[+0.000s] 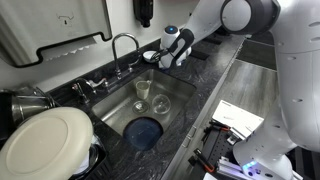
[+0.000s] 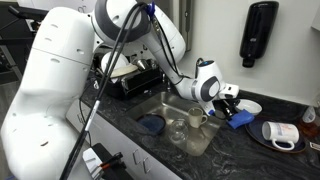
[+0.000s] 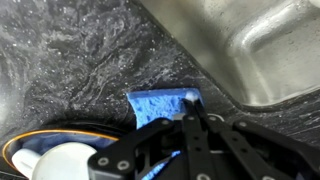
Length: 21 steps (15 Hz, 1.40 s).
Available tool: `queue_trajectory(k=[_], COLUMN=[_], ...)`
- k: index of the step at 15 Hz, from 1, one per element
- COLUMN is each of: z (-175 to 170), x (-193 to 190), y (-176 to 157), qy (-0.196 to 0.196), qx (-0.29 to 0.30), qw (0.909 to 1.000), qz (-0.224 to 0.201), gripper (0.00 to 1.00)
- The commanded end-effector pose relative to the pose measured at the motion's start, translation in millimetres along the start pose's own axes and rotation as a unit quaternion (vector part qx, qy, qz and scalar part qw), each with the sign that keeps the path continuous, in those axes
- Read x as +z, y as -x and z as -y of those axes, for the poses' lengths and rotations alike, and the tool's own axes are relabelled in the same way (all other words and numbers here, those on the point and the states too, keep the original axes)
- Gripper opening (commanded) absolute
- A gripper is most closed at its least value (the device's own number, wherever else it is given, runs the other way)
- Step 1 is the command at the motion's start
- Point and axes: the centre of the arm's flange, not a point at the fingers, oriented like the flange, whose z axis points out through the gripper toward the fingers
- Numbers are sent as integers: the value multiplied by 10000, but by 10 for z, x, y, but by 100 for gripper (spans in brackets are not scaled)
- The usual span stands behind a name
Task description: Move the blue sponge forward
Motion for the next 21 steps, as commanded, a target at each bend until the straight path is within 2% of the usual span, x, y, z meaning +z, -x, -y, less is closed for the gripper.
queue_trajectory(k=[1, 7, 10, 13, 15, 19, 21], z=[-136, -556, -775, -981, -1132, -1576, -1786], x=[-111, -513, -646, -708, -711, -676, -637], y=[59, 68, 132, 316, 479, 728, 797], qy=[96, 194, 254, 176, 272, 669, 708], qx=[-24, 13, -63, -340, -556, -1107, -1345], qw=[9999, 9998, 9996, 9982, 9950, 9805, 9723], qz=[138, -24, 72, 460, 782, 1478, 1777], gripper=[1, 1, 1, 1, 1, 1, 1])
